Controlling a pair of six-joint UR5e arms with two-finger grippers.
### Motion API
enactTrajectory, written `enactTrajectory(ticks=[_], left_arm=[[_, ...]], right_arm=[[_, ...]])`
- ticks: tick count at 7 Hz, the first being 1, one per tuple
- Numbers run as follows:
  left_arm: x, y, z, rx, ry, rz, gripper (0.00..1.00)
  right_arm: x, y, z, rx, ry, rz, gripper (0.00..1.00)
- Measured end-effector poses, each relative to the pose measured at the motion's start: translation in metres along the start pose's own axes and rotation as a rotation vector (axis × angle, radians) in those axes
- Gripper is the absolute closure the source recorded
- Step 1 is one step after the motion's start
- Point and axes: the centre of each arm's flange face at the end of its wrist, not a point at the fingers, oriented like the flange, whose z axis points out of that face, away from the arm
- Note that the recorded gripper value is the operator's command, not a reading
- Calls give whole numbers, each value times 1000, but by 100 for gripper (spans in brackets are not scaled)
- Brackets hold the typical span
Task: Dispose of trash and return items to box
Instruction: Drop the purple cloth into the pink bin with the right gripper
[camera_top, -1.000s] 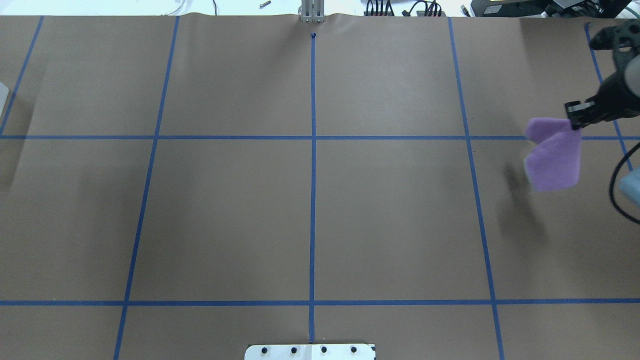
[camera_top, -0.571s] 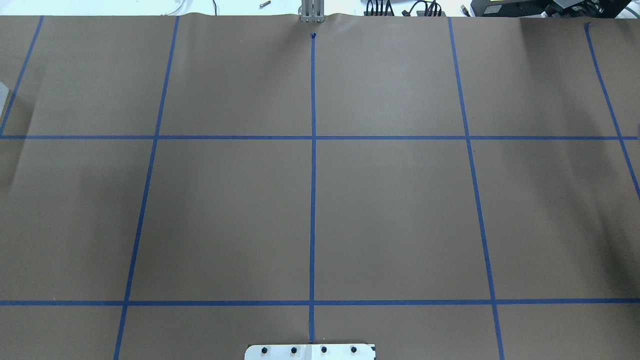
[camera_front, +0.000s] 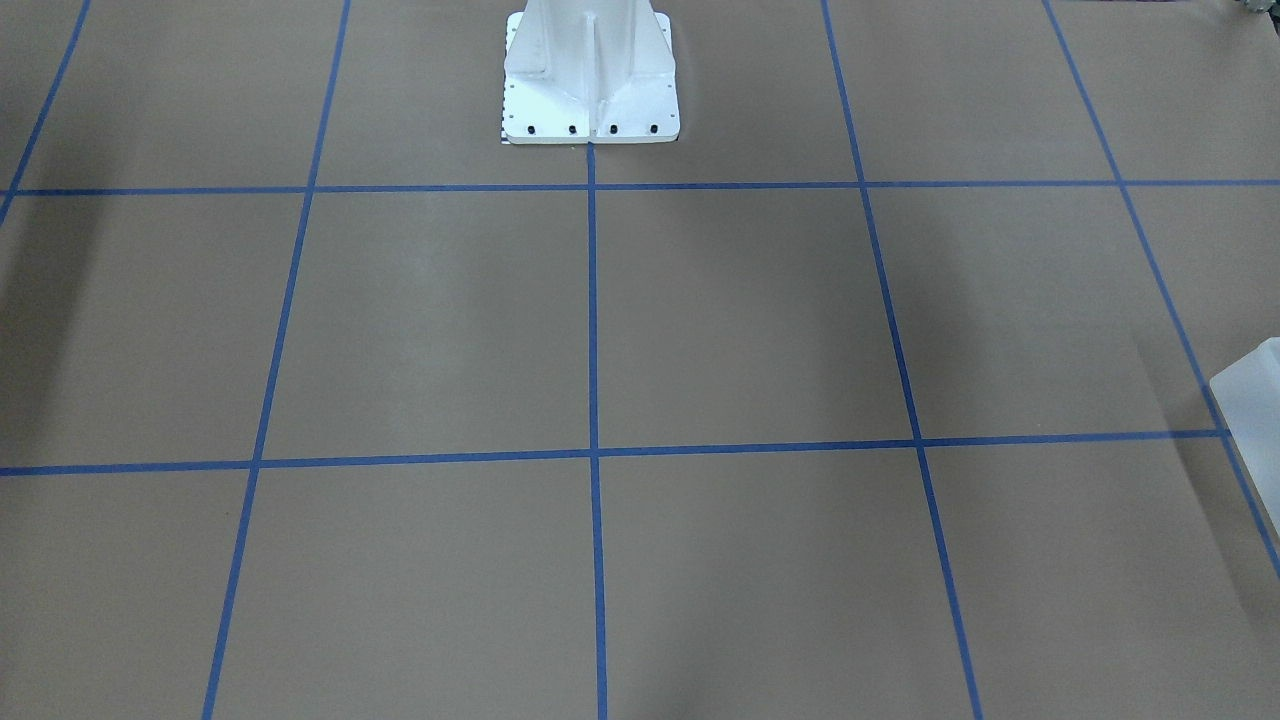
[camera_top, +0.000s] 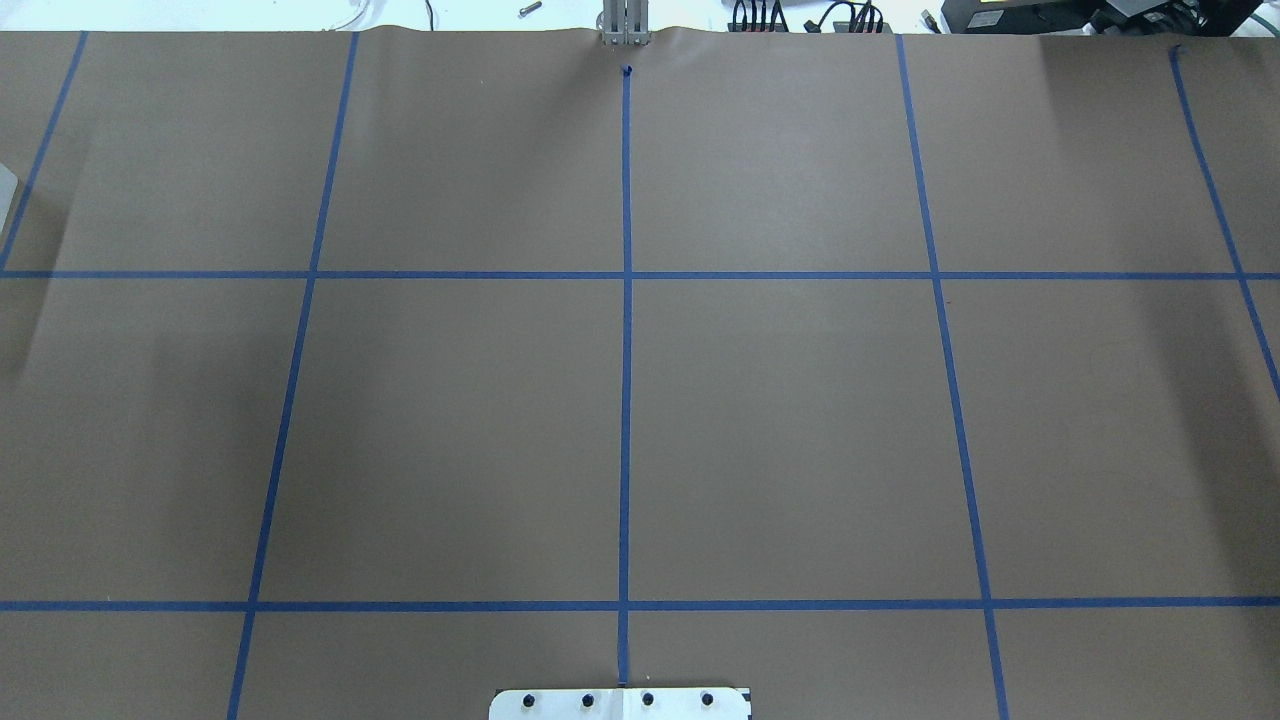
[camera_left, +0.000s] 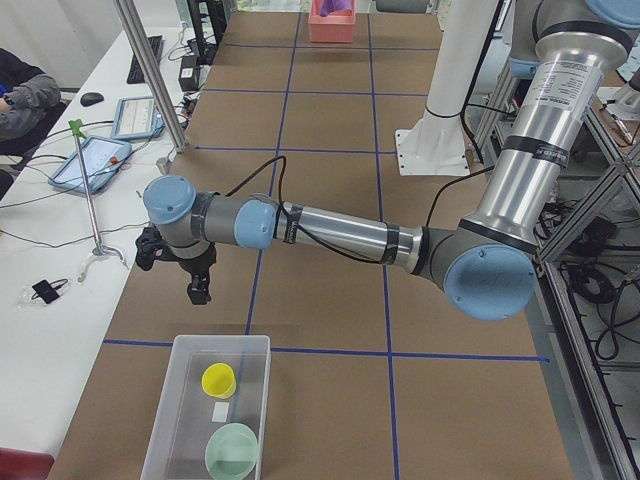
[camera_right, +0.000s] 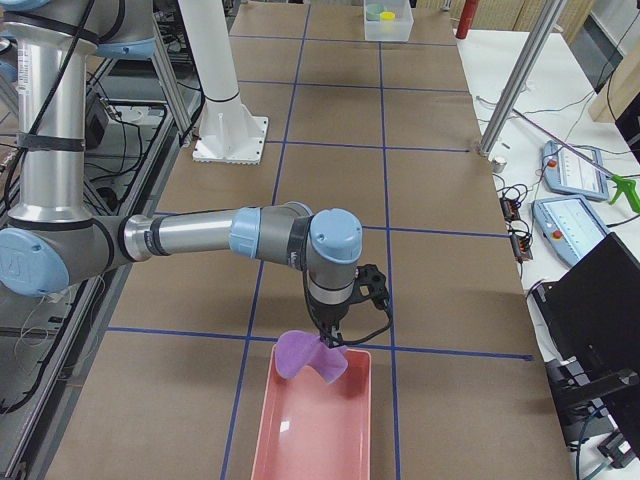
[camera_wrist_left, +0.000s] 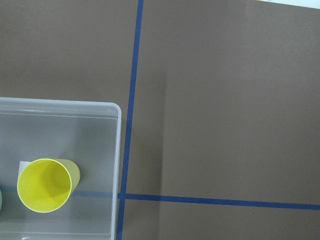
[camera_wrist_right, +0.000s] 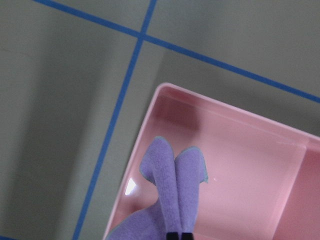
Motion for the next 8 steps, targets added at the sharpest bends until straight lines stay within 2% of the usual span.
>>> enactTrajectory(ticks=[1, 2, 4, 5, 6, 8], left_arm=[[-2, 2, 2, 1, 0, 2, 1], [-3, 3, 4, 0, 1, 3, 1], [-4, 4, 5, -2, 2, 2, 1], [-5, 5, 6, -5, 5, 0, 1], [-8, 7, 8, -10, 4, -6, 1], [-28, 41, 19, -25, -6, -19, 1]], right_arm=[[17, 14, 19, -31, 13, 16, 53], [31, 15, 36, -27, 28, 35, 2], [33, -12, 52, 23, 45, 81, 0], [25, -26, 53, 49, 14, 92, 0], [12, -40, 51, 75, -37, 119, 0], [-25, -79, 47, 91, -103, 187, 0]])
